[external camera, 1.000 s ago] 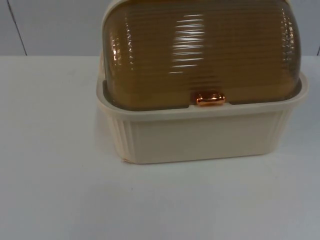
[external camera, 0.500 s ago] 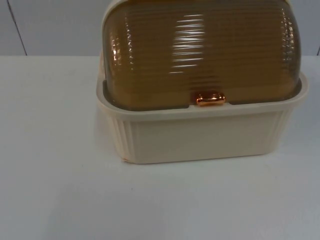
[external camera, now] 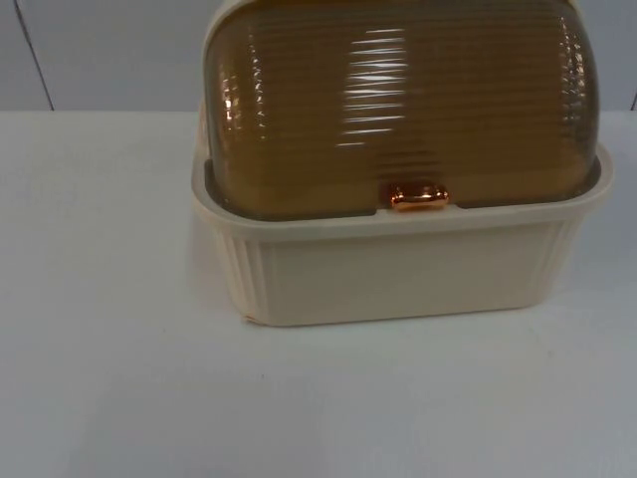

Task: Open the box lid with the left hand, place the block into the box with the right hand, then close the box lid with the left hand.

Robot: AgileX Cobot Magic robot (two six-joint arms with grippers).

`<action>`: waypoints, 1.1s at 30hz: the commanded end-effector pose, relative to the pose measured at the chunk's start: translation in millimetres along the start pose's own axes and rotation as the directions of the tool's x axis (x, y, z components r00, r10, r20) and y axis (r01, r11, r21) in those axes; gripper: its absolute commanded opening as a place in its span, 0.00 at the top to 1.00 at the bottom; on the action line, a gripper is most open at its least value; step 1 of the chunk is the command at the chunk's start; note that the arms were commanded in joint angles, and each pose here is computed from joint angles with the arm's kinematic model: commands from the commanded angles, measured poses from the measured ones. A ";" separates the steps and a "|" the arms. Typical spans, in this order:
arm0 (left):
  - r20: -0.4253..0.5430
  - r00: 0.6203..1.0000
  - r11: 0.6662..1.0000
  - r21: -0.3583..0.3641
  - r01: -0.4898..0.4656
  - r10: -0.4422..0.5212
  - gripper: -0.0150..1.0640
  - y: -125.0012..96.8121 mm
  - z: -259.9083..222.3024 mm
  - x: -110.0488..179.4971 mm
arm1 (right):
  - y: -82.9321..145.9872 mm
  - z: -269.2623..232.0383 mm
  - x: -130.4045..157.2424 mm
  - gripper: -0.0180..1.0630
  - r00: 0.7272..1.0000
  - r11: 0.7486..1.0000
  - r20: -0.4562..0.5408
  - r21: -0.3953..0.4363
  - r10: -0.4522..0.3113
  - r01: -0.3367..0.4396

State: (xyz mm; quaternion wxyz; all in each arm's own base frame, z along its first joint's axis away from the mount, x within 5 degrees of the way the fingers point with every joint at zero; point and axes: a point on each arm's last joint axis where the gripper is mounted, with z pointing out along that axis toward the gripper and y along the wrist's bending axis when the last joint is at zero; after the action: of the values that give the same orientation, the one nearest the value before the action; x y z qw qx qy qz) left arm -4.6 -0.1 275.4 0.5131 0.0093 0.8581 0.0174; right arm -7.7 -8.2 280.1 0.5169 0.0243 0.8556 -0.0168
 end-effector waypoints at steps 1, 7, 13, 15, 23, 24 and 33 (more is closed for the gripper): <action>-0.003 1.000 1.000 0.002 0.030 -0.030 0.02 0.0 0.5 1.2 | 0.1 0.0 -0.5 0.02 1.000 1.000 0.011 0.000 0.004 -0.004; -0.003 1.000 1.000 0.011 0.028 -0.028 0.02 -0.9 0.5 1.2 | 0.1 0.0 -0.5 0.02 1.000 1.000 0.011 0.000 0.004 -0.004; -0.003 1.000 1.000 0.011 0.028 -0.028 0.02 -0.9 0.5 1.2 | 0.7 0.0 -0.4 0.02 1.000 1.000 0.011 -0.006 0.023 -0.023; -0.003 1.000 0.999 0.013 0.029 -0.029 0.02 -1.0 0.5 1.2 | 1.8 0.0 -0.3 0.02 0.999 0.999 0.009 -0.018 0.041 -0.041; -0.003 0.999 0.999 0.012 0.038 -0.038 0.02 -1.0 0.5 1.2 | 2.4 -0.1 -0.3 0.02 0.999 0.999 0.008 -0.025 0.044 -0.044; -0.003 0.999 0.999 0.008 0.040 -0.040 0.02 -0.6 0.5 1.2 | 2.4 -0.1 -0.3 0.02 0.999 0.999 0.008 -0.025 0.044 -0.044; -0.003 0.998 0.998 -0.017 0.062 -0.062 0.02 1.7 0.5 1.3 | 2.4 -0.1 -0.3 0.02 0.999 0.999 0.008 -0.025 0.040 -0.040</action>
State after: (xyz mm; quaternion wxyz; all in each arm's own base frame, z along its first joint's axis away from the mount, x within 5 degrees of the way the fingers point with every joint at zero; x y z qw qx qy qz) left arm -4.8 1.1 275.2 0.5124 -0.0186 0.8585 0.0083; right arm -7.7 -6.0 280.0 0.5163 0.0356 0.8556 0.0038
